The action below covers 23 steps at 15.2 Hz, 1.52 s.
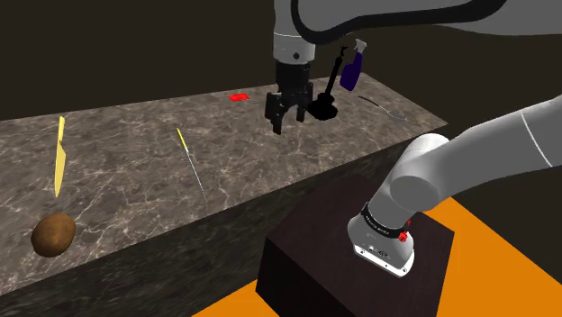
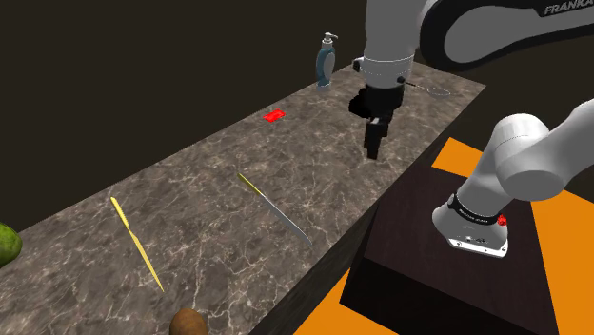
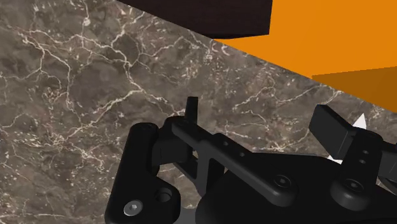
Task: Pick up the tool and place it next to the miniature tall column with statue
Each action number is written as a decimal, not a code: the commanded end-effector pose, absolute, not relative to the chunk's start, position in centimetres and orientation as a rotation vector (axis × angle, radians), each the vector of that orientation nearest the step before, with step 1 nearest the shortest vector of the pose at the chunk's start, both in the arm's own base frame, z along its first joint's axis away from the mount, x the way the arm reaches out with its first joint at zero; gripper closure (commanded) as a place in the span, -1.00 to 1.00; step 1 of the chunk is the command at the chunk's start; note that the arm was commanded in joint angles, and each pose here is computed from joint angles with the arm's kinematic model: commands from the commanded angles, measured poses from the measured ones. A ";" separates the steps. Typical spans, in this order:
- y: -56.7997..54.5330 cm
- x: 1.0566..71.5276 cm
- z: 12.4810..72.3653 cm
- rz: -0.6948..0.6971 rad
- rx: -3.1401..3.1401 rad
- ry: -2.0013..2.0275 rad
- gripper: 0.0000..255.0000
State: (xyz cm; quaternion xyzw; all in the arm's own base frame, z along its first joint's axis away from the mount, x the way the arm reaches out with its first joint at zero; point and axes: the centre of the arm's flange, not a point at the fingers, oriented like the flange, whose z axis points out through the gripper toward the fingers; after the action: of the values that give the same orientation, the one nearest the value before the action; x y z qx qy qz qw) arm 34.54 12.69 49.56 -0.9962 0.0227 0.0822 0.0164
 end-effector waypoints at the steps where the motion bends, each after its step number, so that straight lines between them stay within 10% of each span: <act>1: 14.4 35.8 48.5 0.247 -3.096 0.114 -1.00; 23: 29.9 54.7 36.8 0.174 -3.056 0.535 -1.00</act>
State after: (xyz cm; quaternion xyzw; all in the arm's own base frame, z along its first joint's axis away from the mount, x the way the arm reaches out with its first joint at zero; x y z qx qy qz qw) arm 54.05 29.45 37.08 -0.9840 0.1679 0.0571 0.0174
